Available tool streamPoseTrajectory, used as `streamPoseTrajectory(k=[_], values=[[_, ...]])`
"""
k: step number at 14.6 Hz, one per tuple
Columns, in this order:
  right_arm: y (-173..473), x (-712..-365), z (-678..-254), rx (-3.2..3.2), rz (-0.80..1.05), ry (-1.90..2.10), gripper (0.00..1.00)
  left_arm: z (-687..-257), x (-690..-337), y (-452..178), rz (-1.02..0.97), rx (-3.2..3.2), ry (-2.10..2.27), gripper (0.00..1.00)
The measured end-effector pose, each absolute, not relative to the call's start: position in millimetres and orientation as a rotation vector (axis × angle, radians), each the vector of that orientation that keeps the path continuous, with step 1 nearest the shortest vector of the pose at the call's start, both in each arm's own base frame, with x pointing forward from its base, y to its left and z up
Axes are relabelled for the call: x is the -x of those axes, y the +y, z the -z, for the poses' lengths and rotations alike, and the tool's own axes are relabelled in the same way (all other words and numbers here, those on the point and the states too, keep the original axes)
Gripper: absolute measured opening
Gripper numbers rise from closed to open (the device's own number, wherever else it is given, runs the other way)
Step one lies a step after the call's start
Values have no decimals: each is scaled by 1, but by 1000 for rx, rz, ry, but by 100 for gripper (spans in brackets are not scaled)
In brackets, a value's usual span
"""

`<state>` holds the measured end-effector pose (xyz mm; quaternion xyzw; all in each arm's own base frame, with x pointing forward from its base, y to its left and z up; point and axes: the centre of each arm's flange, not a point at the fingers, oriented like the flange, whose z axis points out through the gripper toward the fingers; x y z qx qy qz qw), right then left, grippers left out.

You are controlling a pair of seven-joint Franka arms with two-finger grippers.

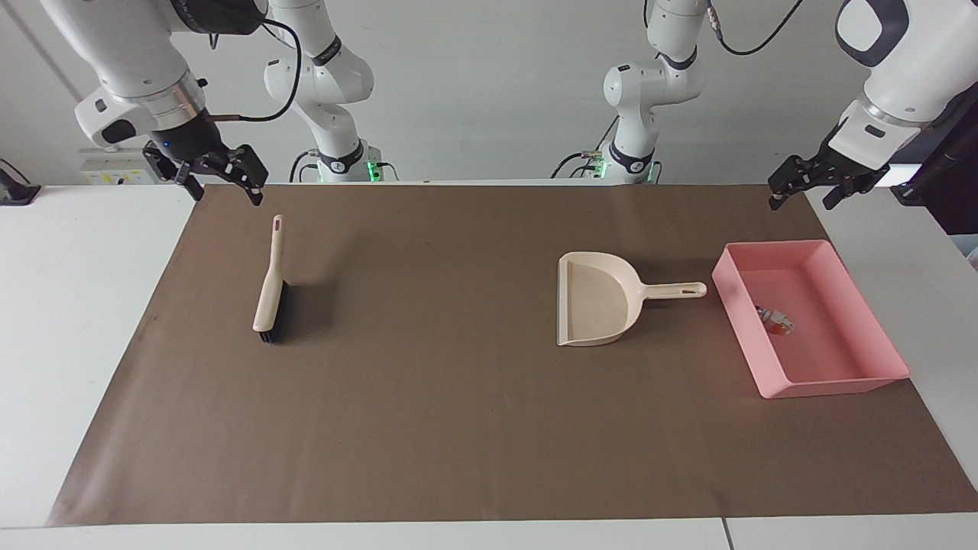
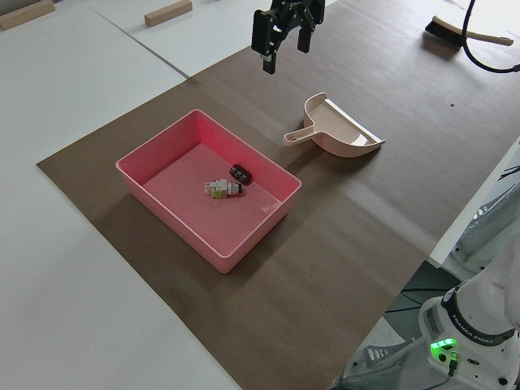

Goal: Clean e-waste and dump in bin

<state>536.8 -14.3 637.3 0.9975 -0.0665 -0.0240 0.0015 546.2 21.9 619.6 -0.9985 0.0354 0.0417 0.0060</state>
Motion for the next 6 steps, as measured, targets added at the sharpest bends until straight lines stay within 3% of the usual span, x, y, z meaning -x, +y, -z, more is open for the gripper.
streamPoseTrajectory(k=[6], values=[[-15,-537,-637,-3127,75,-211,100,-619,-547,15,-127,3116,84,98]])
